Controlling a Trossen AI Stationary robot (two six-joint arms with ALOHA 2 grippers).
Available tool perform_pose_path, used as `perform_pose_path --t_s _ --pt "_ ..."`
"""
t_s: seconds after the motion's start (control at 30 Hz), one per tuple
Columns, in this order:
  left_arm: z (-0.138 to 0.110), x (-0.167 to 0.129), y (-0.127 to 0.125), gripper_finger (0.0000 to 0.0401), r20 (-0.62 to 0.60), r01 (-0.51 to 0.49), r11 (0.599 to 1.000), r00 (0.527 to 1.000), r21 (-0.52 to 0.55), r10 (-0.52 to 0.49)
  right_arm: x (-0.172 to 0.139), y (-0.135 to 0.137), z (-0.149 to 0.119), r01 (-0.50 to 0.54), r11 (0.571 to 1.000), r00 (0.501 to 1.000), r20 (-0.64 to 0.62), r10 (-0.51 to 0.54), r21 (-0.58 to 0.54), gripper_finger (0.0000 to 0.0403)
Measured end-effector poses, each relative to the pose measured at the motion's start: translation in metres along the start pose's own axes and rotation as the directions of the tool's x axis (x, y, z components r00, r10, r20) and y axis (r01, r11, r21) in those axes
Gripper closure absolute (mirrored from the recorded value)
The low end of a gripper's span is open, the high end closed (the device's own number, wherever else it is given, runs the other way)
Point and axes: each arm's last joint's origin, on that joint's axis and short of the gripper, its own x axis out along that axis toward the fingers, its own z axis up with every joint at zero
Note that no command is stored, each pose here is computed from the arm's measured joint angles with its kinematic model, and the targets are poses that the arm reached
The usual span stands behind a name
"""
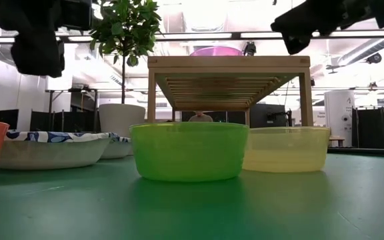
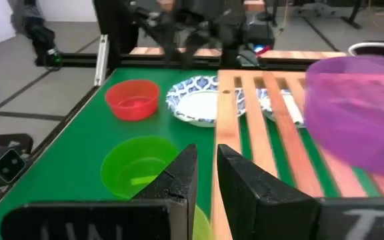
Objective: Place and stack bowls onto a shelf
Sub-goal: Stack the red bowl on top of the violet bowl on the shelf
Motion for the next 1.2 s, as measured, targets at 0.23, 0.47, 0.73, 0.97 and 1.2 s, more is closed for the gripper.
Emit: perform_pose_path --t_s 0.23,0.47,0.73,0.97,1.2 --pt "-0.015 0.015 -0.030 0.0274 -0.039 0.079 0.997 0.996 -0.002 -0.079 -0.001 0.000 0.006 -0.001 0.999 1.000 0.014 0.001 -0.038 0.0355" --pt "-0.015 0.015 -0.063 0.0274 -0.141 0.067 0.997 0.987 -0.037 -0.071 -0.001 0.000 0.006 -0.001 0.999 1.000 0.014 0.002 -0.039 0.0355" --pt "-0.035 0.011 -0.098 0.0274 -0.321 -0.176 0.983 0.930 0.046 0.181 -0.001 0.000 0.007 -0.011 1.000 1.000 0.016 0.011 -0.016 0.0355" --pt "-0.051 0.019 -0.104 0.0274 -0.388 -0.390 0.892 0.804 0.228 0.450 -0.002 0.001 0.007 -0.011 1.000 1.000 0.018 0.011 -0.016 0.0355" --pt "-0.064 0.034 -0.088 0.0274 -0.390 -0.384 0.882 0.794 0.271 0.466 -0.002 0.001 0.007 -0.012 1.000 1.000 0.020 0.012 -0.015 0.0355"
